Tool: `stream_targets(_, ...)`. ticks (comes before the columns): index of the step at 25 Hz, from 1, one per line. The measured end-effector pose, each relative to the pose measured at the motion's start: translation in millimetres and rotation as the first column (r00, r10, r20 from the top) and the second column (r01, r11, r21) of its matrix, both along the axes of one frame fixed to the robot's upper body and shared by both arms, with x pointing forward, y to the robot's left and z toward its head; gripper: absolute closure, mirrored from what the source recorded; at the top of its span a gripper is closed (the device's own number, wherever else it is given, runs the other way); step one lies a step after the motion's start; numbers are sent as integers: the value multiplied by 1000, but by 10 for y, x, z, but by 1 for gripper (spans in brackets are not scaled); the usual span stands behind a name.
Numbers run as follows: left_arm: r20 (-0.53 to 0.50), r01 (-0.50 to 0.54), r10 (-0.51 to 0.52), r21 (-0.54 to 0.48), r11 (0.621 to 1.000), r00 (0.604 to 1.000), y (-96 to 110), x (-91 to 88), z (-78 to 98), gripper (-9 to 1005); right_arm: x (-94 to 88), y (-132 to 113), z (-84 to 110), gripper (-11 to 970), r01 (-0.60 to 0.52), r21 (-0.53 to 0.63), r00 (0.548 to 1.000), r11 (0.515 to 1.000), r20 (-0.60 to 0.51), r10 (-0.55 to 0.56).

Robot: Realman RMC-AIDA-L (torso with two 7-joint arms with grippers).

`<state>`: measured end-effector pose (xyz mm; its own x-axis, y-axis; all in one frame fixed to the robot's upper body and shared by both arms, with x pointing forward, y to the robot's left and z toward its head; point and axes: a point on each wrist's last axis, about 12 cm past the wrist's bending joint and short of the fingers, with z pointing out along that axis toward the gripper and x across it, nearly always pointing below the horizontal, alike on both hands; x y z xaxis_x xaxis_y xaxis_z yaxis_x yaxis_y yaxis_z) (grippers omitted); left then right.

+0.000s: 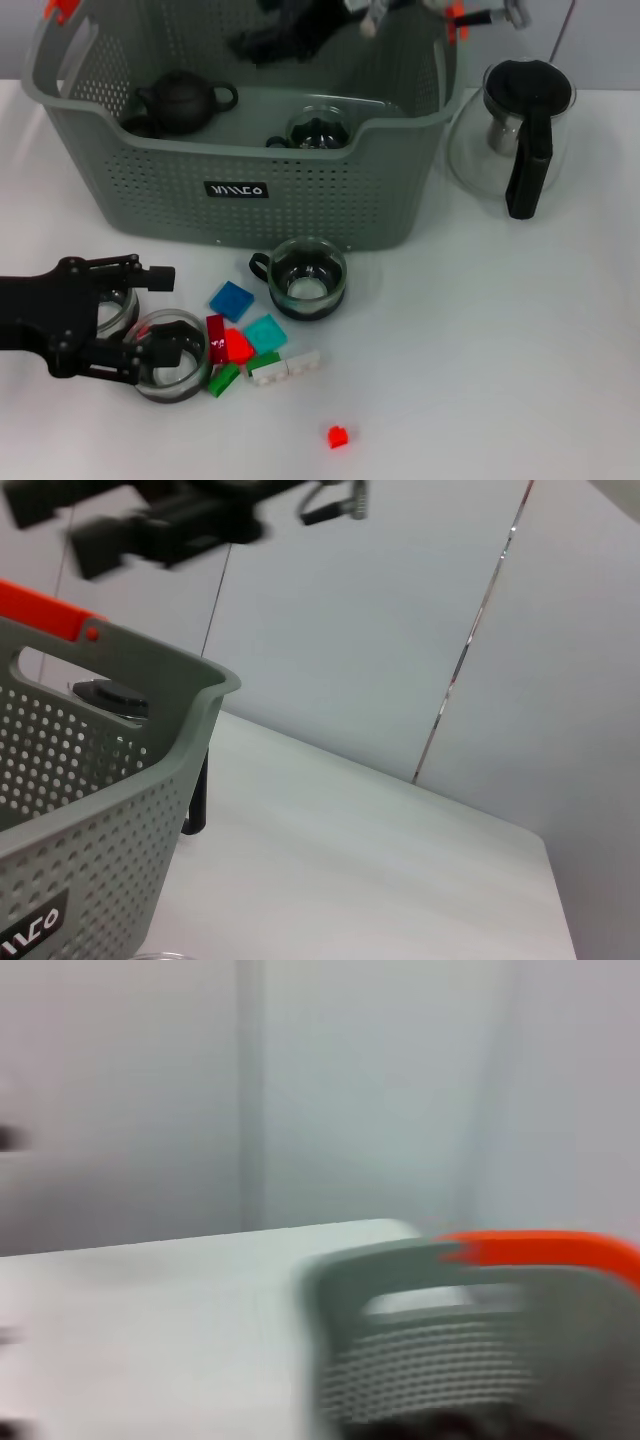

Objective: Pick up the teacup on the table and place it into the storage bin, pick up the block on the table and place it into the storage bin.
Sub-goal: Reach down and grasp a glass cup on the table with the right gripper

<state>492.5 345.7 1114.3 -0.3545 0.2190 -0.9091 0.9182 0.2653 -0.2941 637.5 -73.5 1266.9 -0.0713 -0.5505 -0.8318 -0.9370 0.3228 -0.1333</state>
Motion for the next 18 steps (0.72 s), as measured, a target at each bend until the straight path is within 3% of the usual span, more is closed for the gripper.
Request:
stream_targets(7,-1,1,-1,0,1000,1000,-3,-6,-7,48,-382,-90,-57,337,-204,28,961,979,-185,206)
stream_targets(13,-16,10,-10,3,1000,1000,-11,-28,-26,49,-460,-182,-208,183,-215,-144,937,966,-310,162)
stream_targets(18,-45,38,-37,21,999,998,26,-89,-38,48,-519,-187,-333,68,-256,-292,924,922,-354,145)
